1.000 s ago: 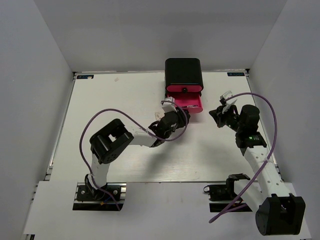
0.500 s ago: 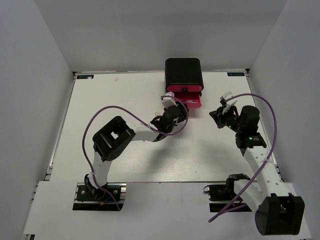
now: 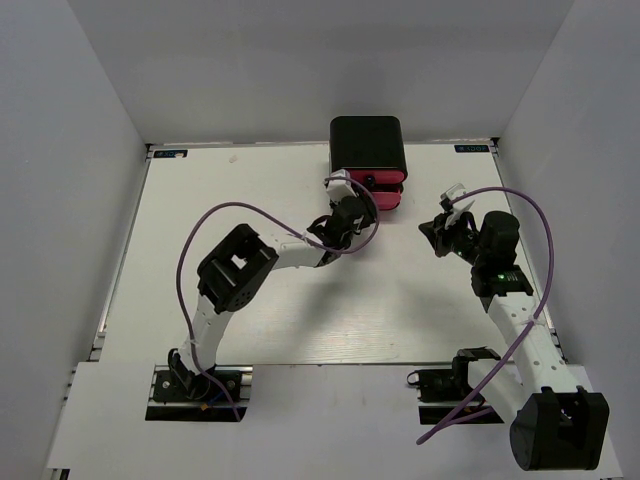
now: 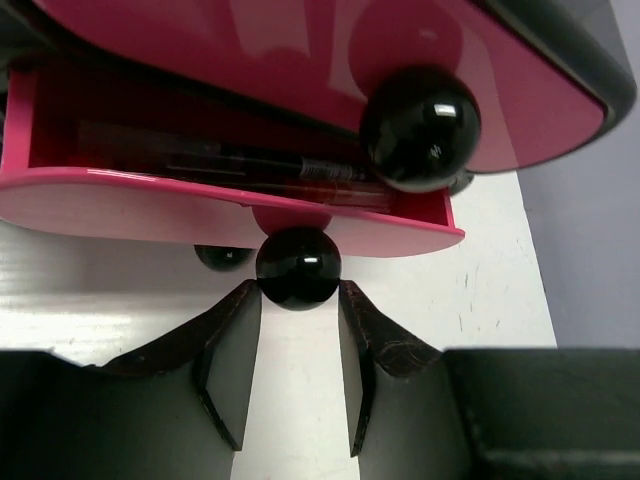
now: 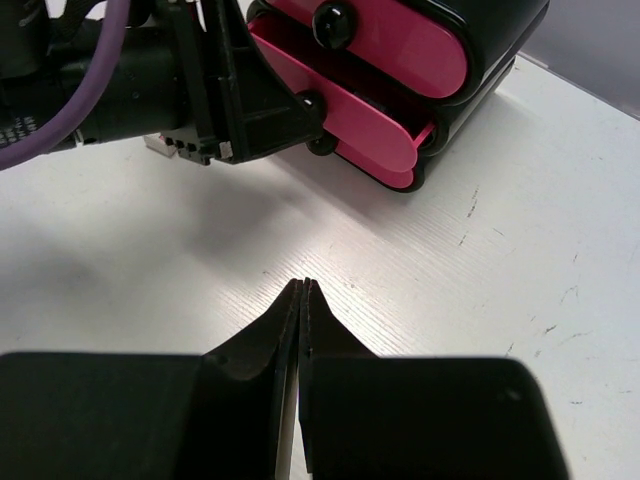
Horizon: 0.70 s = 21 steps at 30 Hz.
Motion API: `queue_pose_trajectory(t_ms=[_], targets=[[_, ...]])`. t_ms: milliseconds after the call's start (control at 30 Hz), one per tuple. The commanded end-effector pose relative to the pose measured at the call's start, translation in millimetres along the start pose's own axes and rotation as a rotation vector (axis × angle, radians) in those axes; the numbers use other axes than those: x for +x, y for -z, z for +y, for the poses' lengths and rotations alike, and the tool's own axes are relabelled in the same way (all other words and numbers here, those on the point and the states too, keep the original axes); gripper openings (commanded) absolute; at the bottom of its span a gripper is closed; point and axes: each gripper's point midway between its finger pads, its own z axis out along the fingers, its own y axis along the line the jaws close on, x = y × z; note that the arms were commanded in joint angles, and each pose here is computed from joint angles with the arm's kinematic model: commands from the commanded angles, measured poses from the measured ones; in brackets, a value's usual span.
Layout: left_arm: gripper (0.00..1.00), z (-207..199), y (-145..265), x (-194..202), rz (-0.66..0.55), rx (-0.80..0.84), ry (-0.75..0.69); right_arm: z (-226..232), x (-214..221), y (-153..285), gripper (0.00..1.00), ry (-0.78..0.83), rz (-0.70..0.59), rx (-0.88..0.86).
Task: Sort the stationery into containers
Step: Close the drawer in the storage box.
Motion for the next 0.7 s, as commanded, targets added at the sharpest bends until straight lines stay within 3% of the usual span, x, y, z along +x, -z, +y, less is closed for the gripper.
queue_pose_trajectory(t_ms=[0, 667], targets=[[0.47, -4.9, -11.0, -25.3, -0.049, -0.016, 0.012, -1.8, -7.9, 0.8, 0.03, 0.026, -0.033, 0.0], [0.47, 1.6, -32.2, -27.9, -0.063, -0.02, 0.033, -6.0, -2.8, 1.3, 0.03, 0.038, -0.02, 0.014]])
